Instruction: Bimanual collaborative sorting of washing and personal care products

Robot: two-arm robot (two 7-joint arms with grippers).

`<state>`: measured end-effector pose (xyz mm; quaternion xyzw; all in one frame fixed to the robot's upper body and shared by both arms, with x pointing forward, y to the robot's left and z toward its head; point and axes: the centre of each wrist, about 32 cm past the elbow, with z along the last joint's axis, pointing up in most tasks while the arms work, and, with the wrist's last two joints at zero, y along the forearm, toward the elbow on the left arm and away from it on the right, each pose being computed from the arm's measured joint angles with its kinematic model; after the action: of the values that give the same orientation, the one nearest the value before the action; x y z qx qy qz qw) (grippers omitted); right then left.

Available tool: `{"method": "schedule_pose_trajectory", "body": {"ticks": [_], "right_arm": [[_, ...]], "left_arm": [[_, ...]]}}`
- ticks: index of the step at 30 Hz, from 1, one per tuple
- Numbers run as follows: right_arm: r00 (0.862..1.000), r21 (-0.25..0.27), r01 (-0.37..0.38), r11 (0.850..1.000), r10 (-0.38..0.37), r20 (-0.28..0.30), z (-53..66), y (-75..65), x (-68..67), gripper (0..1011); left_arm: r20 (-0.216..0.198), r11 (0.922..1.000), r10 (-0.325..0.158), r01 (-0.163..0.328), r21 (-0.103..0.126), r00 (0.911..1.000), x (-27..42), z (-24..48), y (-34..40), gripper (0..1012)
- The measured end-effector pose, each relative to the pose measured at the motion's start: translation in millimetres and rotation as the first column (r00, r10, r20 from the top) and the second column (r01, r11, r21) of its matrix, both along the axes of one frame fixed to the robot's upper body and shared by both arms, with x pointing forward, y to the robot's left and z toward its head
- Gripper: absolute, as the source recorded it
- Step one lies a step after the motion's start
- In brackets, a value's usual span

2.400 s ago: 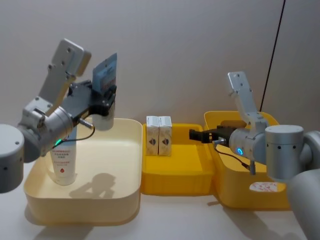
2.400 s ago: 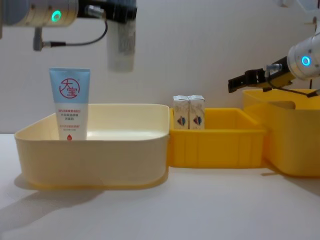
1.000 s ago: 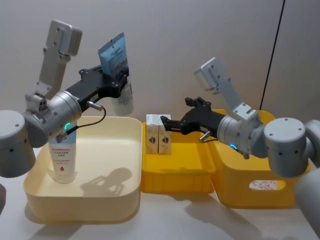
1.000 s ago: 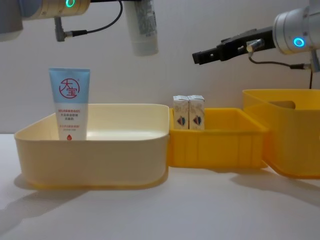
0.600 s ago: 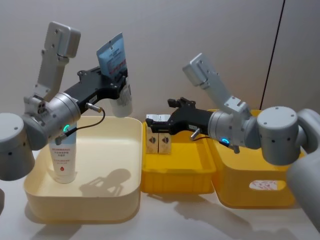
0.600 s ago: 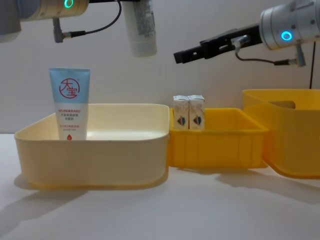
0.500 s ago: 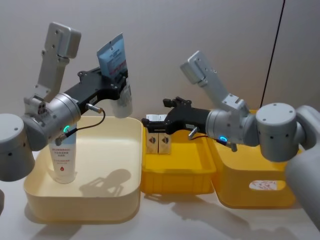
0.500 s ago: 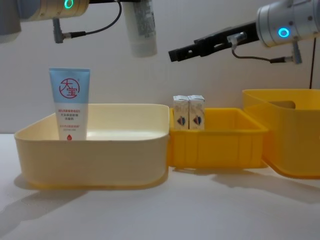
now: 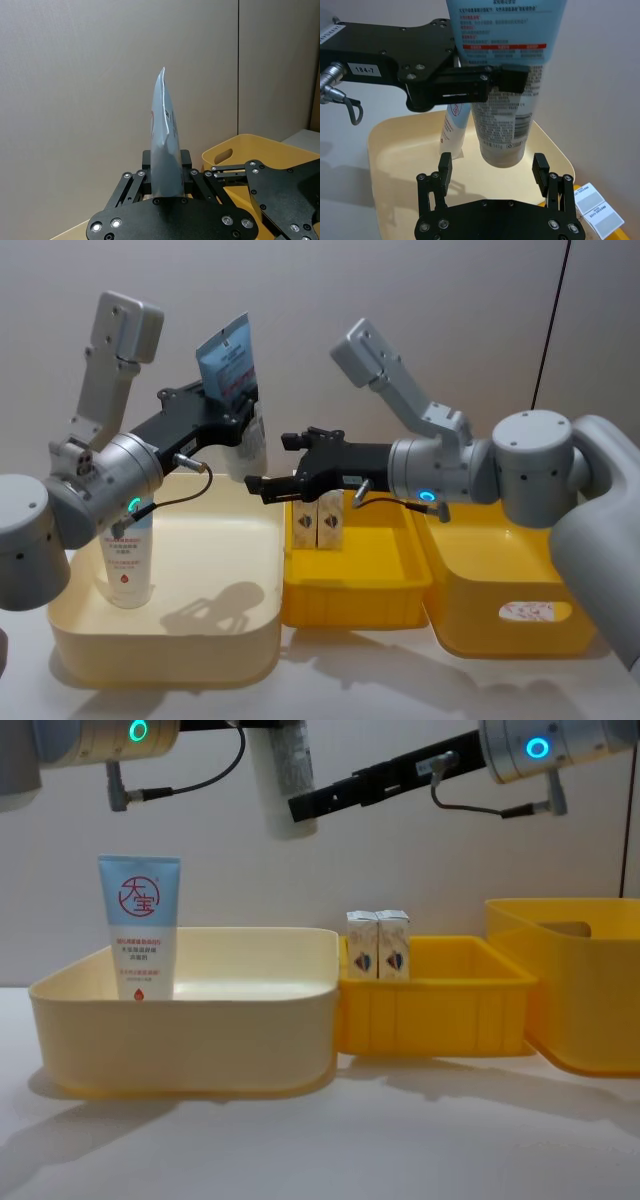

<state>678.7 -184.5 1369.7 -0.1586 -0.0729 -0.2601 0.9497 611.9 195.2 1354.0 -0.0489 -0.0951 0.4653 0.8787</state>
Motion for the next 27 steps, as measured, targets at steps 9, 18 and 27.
{"method": "schedule_pose_trajectory", "body": {"ticks": [9, 18, 27], "right_arm": [[1.000, -0.023, -0.013, 1.000, 0.013, 0.012, 8.5, 9.1, 2.5, 1001], [0.999, -0.054, 0.013, 0.998, -0.011, 0.044, 11.5, 16.5, 2.7, 1001], [0.998, -0.058, 0.016, 0.998, -0.013, 0.054, 10.1, 24.2, 3.9, 1001]], "left_arm": [[-0.005, 1.0000, -0.003, 0.003, -0.001, 1.0000, -2.3, -1.4, -0.1, 312], [-0.010, 1.0000, -0.004, 0.004, -0.001, 0.9999, -4.6, -2.1, -0.3, 311], [-0.014, 1.0000, -0.003, 0.003, 0.002, 0.9999, -6.2, -2.0, -1.4, 312]]}}
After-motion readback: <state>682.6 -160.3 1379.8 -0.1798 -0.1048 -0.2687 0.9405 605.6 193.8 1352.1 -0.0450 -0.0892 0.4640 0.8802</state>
